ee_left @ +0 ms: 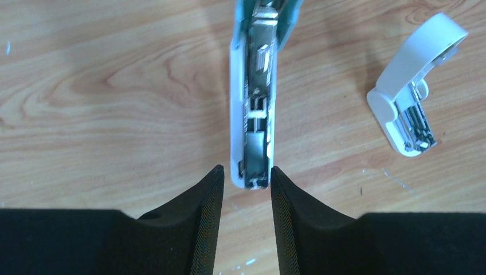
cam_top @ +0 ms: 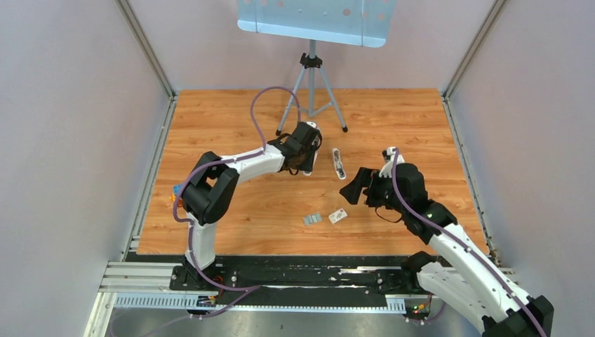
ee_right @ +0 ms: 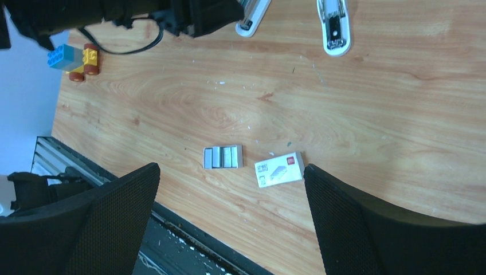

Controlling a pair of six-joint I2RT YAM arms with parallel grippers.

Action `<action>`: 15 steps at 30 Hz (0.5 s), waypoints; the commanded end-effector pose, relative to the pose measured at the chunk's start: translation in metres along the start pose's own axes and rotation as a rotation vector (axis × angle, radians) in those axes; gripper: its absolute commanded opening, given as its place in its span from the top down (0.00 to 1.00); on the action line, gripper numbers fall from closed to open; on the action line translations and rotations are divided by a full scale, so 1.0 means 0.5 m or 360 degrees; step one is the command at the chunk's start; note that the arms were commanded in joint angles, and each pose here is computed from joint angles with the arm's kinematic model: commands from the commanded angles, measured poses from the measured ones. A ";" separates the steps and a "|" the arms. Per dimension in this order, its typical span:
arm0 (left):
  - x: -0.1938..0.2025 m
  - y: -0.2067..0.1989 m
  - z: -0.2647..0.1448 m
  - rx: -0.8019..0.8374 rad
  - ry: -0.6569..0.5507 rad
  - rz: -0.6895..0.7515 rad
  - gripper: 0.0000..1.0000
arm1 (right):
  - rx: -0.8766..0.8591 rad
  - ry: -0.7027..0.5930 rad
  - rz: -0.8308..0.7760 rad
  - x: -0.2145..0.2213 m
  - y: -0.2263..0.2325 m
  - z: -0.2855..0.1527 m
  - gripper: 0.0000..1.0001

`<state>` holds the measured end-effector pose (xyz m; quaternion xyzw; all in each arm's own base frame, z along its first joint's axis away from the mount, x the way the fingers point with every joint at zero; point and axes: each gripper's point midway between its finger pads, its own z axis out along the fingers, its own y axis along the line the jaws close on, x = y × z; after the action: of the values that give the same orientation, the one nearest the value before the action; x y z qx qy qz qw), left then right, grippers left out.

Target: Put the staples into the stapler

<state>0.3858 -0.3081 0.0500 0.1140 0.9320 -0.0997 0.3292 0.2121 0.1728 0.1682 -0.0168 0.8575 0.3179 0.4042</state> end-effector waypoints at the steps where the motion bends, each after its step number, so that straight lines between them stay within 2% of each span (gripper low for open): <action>1: -0.061 0.006 -0.046 0.0142 -0.0182 -0.0215 0.62 | -0.0007 -0.0153 -0.0011 -0.080 0.023 0.029 0.02; 5: -0.070 0.016 -0.051 0.0267 -0.0226 -0.0310 0.61 | -0.0022 -0.0125 -0.0051 -0.137 0.036 0.098 0.11; 11: -0.070 0.003 -0.038 0.0451 -0.0243 -0.0321 0.62 | 0.0001 -0.0090 -0.0136 -0.213 0.025 0.207 0.33; 15: -0.058 -0.015 -0.024 0.0573 -0.0218 -0.0269 0.63 | -0.0027 -0.0138 -0.0168 -0.272 0.012 0.279 0.34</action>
<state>0.3977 -0.2960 0.0731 0.0542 0.9025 -0.2412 0.3527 0.3553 0.2205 0.1880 -0.0300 0.8555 0.2990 0.4216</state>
